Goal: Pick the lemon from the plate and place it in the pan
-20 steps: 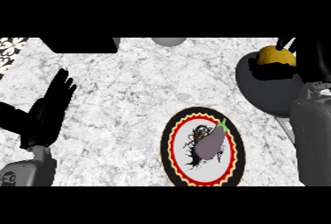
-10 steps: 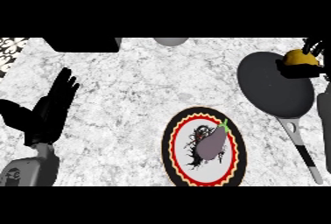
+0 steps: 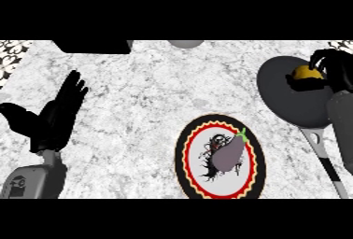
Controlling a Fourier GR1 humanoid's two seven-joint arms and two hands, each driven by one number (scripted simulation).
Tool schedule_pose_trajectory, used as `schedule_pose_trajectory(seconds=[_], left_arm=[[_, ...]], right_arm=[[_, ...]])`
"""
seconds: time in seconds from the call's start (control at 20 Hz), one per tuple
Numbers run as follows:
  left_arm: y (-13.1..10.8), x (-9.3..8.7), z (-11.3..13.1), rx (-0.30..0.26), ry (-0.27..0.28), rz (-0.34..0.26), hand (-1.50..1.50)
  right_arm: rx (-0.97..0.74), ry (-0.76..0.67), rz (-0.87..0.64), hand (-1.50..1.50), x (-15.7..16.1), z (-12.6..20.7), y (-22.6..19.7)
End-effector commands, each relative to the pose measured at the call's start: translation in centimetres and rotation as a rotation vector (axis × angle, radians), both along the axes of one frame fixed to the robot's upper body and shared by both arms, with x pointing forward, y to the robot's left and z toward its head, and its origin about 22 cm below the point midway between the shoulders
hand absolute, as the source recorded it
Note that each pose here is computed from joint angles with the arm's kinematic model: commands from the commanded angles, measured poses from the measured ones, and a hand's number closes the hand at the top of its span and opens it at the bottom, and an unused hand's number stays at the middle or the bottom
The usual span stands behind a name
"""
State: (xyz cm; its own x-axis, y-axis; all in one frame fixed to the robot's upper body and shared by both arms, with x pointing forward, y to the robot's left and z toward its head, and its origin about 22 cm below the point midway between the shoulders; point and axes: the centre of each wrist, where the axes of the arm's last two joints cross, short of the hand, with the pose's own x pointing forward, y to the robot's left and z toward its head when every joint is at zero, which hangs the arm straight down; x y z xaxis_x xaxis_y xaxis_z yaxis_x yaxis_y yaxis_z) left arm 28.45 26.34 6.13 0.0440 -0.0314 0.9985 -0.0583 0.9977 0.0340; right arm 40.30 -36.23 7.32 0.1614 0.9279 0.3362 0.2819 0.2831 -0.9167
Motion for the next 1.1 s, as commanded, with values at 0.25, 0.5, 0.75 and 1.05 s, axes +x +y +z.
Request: schedule_pose_trajectory(seconds=[0.25,0.5,0.75,1.05], left_arm=[[-0.3,0.4,0.5,0.005,-0.012,-0.006,0.0],[0.6,-0.2,-0.6,0.021,-0.026,0.002,0.0],[-0.6,0.1,-0.2,0.007,-0.018,-0.003,0.0],[1.5,0.6,1.7,0.001,-0.002,0.041,0.0]], right_arm=[[0.204,0.174,-0.083,-1.5,-0.8,-3.9,-1.7],[0.292,0.058,-0.044,-1.5,-1.5,-3.1,-4.0],[0.516,-0.126,-0.042,-1.5,-2.7,-2.7,-6.3],[0.776,-0.249,-0.016,-1.5,-6.5,-2.8,-11.7]])
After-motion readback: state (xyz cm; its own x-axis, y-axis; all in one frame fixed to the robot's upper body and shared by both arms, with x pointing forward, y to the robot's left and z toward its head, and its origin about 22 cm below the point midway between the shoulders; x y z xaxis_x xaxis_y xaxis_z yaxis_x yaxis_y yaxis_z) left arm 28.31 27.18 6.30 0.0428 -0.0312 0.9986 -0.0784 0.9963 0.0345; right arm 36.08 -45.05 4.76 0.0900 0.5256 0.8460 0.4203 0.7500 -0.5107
